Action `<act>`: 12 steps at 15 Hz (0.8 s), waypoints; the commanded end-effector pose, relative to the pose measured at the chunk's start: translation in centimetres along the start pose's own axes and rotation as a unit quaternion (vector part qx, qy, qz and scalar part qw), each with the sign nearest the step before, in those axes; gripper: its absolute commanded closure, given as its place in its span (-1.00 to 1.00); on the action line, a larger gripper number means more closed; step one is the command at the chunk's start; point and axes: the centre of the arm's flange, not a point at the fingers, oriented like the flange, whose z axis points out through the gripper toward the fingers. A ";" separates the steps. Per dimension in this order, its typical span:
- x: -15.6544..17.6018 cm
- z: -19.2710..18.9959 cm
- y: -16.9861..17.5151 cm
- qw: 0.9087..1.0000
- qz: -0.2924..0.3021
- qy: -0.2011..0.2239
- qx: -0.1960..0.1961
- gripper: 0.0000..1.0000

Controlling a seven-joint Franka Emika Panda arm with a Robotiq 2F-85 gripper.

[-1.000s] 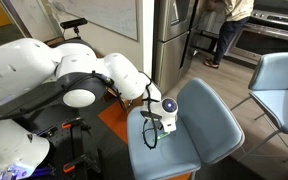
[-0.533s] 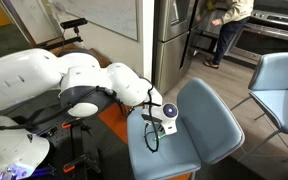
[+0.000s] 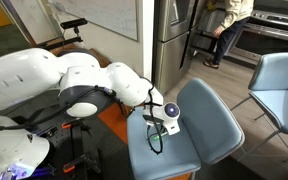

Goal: Move the bowl to the left

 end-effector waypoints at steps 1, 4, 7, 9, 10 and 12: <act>-0.7 -3.3 0.4 0.998 -0.035 -0.032 -0.029 -1.00; -1.1 -6.2 0.7 0.994 -0.068 -0.061 -0.057 -1.00; -1.9 -10.5 1.0 0.986 -0.129 -0.072 -0.081 -1.00; -2.6 -13.0 1.1 0.979 -0.172 -0.058 -0.098 -1.00; -2.9 -14.0 1.2 0.974 -0.192 -0.052 -0.104 -1.00; -3.7 -15.5 1.2 0.968 -0.219 -0.047 -0.117 -1.00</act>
